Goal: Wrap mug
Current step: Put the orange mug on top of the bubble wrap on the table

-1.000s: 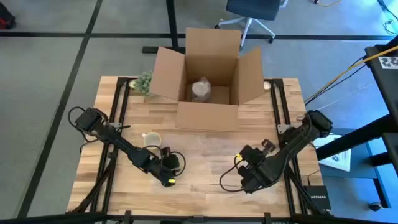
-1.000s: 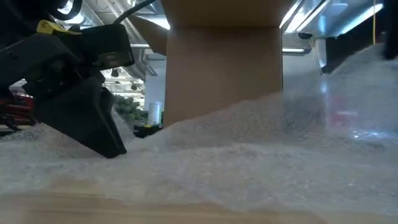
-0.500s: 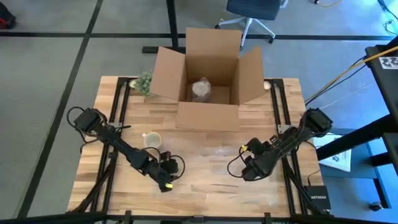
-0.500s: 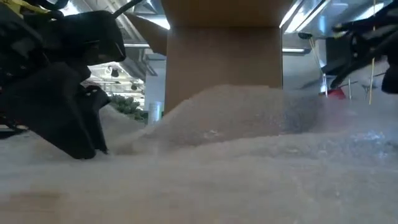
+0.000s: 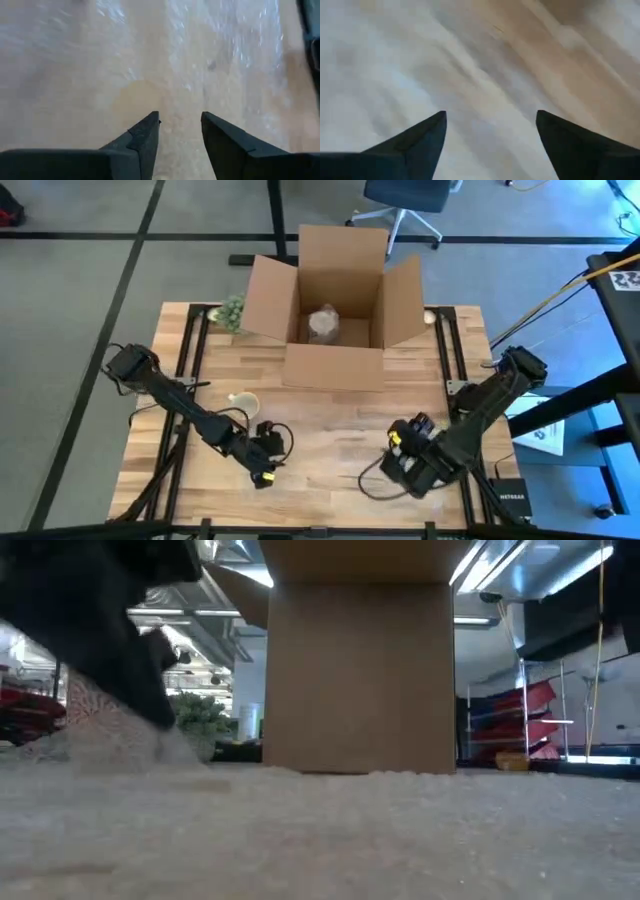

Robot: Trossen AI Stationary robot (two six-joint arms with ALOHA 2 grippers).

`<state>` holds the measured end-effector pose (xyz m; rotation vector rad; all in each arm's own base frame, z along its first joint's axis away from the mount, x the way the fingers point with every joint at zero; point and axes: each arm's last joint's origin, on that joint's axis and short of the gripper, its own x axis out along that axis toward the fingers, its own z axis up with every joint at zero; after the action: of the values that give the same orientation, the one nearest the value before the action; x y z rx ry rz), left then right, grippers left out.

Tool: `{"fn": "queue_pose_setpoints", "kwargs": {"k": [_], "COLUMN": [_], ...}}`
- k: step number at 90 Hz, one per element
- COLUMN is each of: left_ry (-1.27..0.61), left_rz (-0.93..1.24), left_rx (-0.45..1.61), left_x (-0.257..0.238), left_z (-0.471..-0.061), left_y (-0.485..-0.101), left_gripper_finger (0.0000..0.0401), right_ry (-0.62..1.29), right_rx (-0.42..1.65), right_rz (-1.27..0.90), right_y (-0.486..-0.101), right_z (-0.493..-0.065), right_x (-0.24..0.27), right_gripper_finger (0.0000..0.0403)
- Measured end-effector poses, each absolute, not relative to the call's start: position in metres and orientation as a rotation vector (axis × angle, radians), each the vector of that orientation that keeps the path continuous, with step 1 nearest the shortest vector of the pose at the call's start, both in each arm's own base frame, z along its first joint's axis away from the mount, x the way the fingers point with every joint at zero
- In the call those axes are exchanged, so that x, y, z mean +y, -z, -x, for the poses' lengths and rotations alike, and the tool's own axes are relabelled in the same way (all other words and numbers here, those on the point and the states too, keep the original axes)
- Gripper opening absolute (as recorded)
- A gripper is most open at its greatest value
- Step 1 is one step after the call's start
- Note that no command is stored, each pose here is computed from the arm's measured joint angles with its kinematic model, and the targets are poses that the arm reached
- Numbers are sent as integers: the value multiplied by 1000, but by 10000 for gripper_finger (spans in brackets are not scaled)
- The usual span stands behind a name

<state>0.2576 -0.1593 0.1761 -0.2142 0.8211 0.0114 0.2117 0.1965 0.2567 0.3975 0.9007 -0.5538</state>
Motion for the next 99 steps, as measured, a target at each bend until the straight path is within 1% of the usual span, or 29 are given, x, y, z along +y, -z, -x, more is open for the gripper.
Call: {"fn": "queue_pose_setpoints", "kwargs": {"k": [9, 20, 28, 35, 50, 59, 82, 99], "left_ry": [-14, -15, -25, -75, -248, -262, -130, -147], "left_rz": [194, 183, 186, 182, 200, 133, -41, -94], "left_rx": [763, 730, 723, 790, 1071, 1186, 1265, 1270], "left_x": [-153, -139, -126, -112, -89, -87, -92, -91], "left_z": [-251, -235, -219, -204, -180, -176, -183, -192], "left_y": [-209, -250, -273, -282, -269, -254, -217, -195], "left_gripper_finger": [131, 131, 131, 131, 131, 131, 131, 131], "right_ry": [512, 495, 475, 467, 478, 469, 462, 455], "right_rx": [727, 548, 519, 530, 588, 662, 682, 684], "right_rz": [-422, -424, -415, -383, -324, -316, -306, -301], "right_y": [-253, -239, -222, -205, -169, -160, -158, -158], "right_z": [-217, -228, -237, -246, -257, -262, -272, -271], "right_x": [207, 219, 229, 237, 244, 242, 235, 236], "right_gripper_finger": [303, 303, 303, 303, 303, 303, 303, 303]}}
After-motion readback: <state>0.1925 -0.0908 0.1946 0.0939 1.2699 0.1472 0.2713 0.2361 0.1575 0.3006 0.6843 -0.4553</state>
